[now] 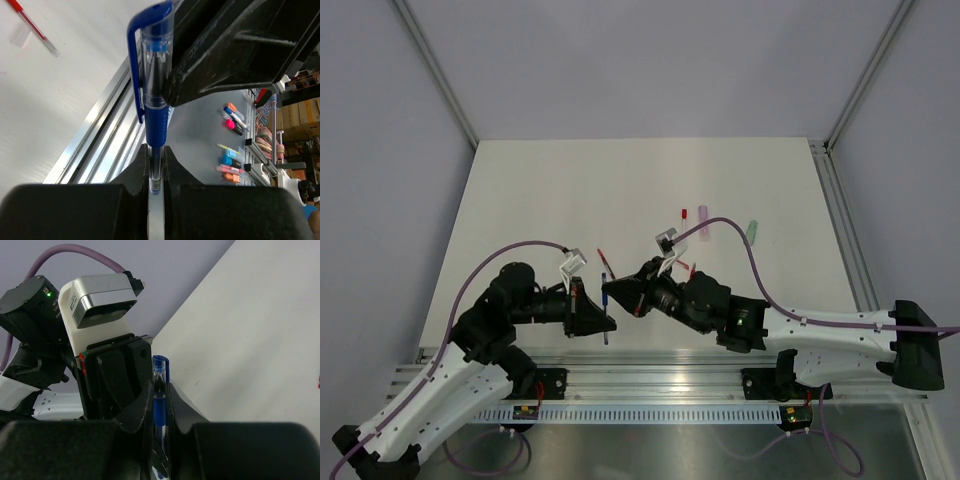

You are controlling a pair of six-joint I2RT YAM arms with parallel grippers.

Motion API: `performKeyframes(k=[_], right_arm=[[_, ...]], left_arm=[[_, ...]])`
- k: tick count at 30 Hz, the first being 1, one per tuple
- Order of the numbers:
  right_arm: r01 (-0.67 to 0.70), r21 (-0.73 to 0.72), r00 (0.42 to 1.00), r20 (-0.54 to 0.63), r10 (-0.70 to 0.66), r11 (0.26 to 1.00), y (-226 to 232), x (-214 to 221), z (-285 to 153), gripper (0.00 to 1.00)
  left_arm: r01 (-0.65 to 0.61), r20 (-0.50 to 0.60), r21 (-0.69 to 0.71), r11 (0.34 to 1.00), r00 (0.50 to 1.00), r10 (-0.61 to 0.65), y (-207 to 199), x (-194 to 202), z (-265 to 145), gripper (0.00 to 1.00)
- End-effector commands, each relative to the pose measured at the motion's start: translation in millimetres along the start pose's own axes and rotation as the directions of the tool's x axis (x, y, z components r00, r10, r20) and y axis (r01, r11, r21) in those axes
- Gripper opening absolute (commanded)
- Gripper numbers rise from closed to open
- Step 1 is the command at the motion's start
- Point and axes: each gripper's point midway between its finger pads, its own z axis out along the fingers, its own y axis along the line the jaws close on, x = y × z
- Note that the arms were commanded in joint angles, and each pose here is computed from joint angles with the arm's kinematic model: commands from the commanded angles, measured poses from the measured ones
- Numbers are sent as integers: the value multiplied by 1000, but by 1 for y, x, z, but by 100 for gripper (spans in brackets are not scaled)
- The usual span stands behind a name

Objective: Insert the pens into the pen caps
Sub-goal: Place the pen at the center of the board.

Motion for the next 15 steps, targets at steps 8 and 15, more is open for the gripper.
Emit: performKeyframes(k=[8, 15], right_arm=[[46, 58, 948, -318, -25, 997, -21, 98, -40, 0], [80, 93, 986, -154, -65, 992, -12, 37, -42, 43]], left_arm=[[-253, 297, 8, 967, 924, 240, -40, -89, -10, 0], [-169, 289, -6, 986, 943, 163, -18, -66, -7, 0]])
